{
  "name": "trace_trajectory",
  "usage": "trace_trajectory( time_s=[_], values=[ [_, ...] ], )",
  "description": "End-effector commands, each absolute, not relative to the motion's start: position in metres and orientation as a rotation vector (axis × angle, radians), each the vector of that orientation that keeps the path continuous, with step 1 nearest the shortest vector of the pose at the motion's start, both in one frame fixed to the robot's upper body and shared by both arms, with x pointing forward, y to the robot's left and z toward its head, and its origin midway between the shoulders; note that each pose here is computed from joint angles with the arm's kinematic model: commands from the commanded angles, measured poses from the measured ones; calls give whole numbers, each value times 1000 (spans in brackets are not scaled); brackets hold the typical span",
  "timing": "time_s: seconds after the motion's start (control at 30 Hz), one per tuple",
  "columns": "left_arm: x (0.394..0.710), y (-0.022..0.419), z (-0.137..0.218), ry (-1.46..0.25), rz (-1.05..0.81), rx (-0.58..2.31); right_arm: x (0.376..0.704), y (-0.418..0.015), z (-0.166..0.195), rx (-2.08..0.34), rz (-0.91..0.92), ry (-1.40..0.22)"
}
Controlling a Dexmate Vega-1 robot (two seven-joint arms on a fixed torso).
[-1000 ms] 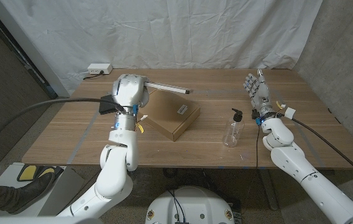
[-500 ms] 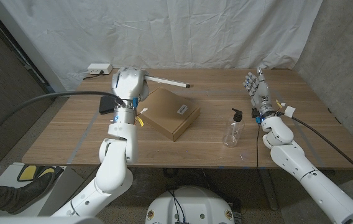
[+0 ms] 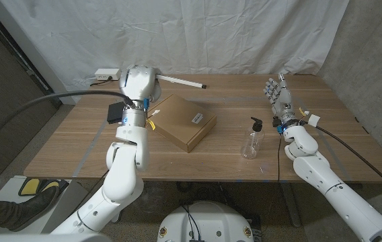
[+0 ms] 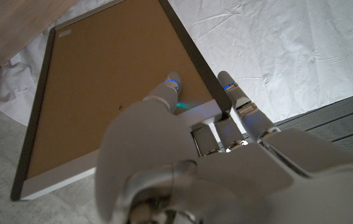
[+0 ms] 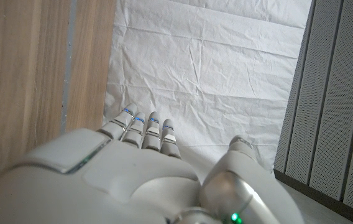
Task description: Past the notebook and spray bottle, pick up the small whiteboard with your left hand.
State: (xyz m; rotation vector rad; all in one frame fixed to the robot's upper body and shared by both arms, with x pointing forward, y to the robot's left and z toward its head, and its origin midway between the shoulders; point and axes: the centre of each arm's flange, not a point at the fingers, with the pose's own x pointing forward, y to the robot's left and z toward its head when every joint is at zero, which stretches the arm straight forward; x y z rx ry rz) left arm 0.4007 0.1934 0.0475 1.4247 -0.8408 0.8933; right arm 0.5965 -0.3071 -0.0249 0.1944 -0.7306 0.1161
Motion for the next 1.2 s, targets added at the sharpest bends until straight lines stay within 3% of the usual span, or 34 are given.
trace_trajectory(
  time_s=[0.03,1.2],
  values=[
    [394,193,59,-873,928,1425,595,-309,-24,189,110,-731],
    [409,199,63,-886,904,1406,603,-303,-23,197,99,-724]
  ],
)
